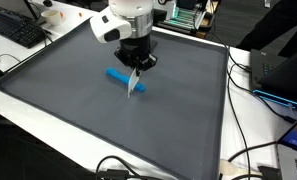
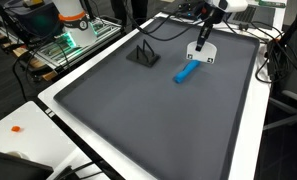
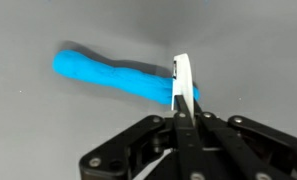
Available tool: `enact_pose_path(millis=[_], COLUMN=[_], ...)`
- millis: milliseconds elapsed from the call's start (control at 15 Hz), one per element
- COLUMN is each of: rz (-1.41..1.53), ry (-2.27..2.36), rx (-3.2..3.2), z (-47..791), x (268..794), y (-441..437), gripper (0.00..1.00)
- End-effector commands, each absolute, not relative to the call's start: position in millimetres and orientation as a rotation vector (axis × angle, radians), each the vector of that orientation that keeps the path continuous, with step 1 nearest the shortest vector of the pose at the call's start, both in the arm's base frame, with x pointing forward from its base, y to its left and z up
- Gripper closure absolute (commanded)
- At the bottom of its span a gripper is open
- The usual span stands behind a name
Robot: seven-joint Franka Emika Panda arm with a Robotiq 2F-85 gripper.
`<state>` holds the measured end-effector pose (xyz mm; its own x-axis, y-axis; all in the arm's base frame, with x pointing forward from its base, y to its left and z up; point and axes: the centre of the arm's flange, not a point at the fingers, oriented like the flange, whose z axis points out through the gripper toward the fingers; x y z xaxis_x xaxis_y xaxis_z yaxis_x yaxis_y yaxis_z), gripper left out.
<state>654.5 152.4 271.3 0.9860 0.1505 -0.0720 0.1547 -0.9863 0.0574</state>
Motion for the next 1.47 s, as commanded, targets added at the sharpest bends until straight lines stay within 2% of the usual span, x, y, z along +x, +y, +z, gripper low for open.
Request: enact_pose_path(millis=[0,1400], rz=[-0.110,-0.292], ry=[0.209,0.175], rx=[3.039,3.024], z=[257,233], x=[660,656], y=[153,150], gripper=[0.99,0.99])
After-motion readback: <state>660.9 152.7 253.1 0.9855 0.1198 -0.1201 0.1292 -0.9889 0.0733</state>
